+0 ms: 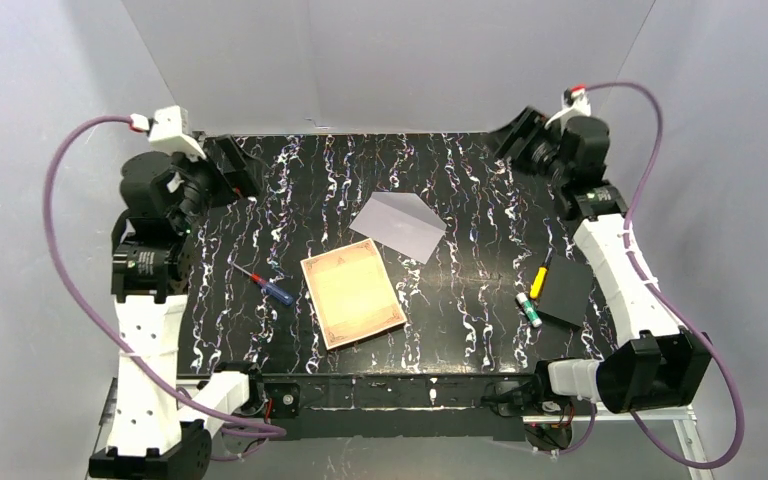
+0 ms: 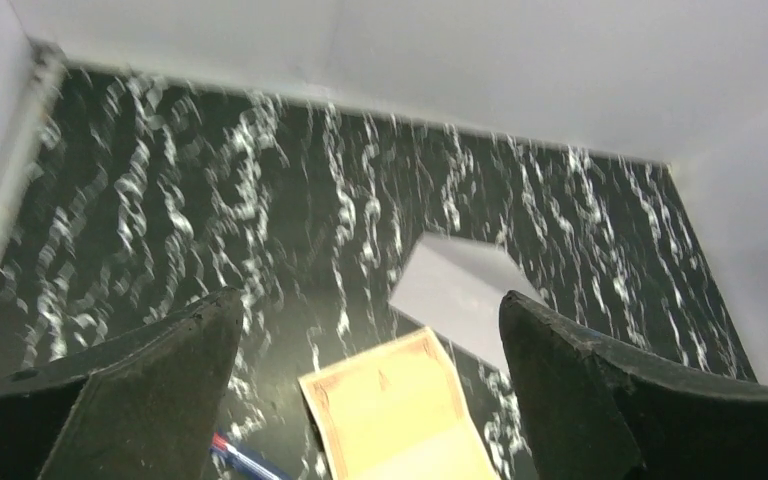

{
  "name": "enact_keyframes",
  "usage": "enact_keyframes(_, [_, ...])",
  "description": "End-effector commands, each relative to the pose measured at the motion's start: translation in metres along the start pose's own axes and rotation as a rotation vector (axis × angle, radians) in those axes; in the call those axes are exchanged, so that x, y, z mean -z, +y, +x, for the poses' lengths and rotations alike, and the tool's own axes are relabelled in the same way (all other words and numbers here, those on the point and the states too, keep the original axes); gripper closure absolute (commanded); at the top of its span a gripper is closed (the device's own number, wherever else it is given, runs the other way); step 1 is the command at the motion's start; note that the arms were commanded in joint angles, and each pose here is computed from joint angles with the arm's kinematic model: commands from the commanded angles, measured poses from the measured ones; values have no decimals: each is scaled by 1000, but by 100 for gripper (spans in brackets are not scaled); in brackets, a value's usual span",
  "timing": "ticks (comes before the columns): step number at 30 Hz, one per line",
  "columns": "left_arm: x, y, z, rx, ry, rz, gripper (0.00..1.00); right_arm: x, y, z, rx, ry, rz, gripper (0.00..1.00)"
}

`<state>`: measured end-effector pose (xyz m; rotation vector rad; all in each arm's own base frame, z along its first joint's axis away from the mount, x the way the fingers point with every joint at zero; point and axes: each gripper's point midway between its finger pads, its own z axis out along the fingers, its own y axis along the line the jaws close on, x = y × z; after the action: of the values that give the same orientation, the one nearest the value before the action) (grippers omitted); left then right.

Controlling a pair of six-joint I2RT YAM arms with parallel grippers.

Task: Place the letter into the envelope and seal it

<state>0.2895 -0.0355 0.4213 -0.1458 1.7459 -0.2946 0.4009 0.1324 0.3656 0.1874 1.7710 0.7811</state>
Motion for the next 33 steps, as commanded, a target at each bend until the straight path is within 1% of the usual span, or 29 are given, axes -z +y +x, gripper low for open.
enact_keyframes(1, [-9,-15,64,91,184,128,2,8,-5,54,-173,97,-13,25])
enact_keyframes(2, [-10,-21,87,121,245,183,2,9,-12,75,-199,141,5,24])
enact_keyframes(5, [-6,-43,132,181,379,357,2,16,-24,135,-252,260,38,22])
enact_keyframes(8, [-5,-56,165,237,473,477,2,25,-28,198,-267,406,50,20])
enact_keyframes(11, [-14,-54,192,303,549,491,2,36,-31,259,-242,556,65,19])
enact_keyframes(14, [-33,-41,216,380,601,399,2,48,-29,304,-171,663,54,15])
enact_keyframes(17, [-52,-38,238,460,677,353,2,58,-40,334,-137,746,83,13])
enact_keyframes(19, [-62,-40,255,478,717,347,3,64,-46,350,-148,798,102,13])
enact_keyframes(20, [-67,-40,265,485,735,340,5,67,-48,357,-159,819,104,14])
enact_keyframes(23, [-75,-41,297,500,808,314,18,71,-43,372,-204,862,73,16])
enact_keyframes(25, [-78,-41,314,505,851,292,23,71,-40,378,-219,889,50,18])
enact_keyframes(30, [-77,-41,342,509,922,269,24,78,-27,399,-262,1021,-41,27])
enact_keyframes(33, [-72,-34,358,492,956,234,27,84,-29,413,-247,1095,-34,30])
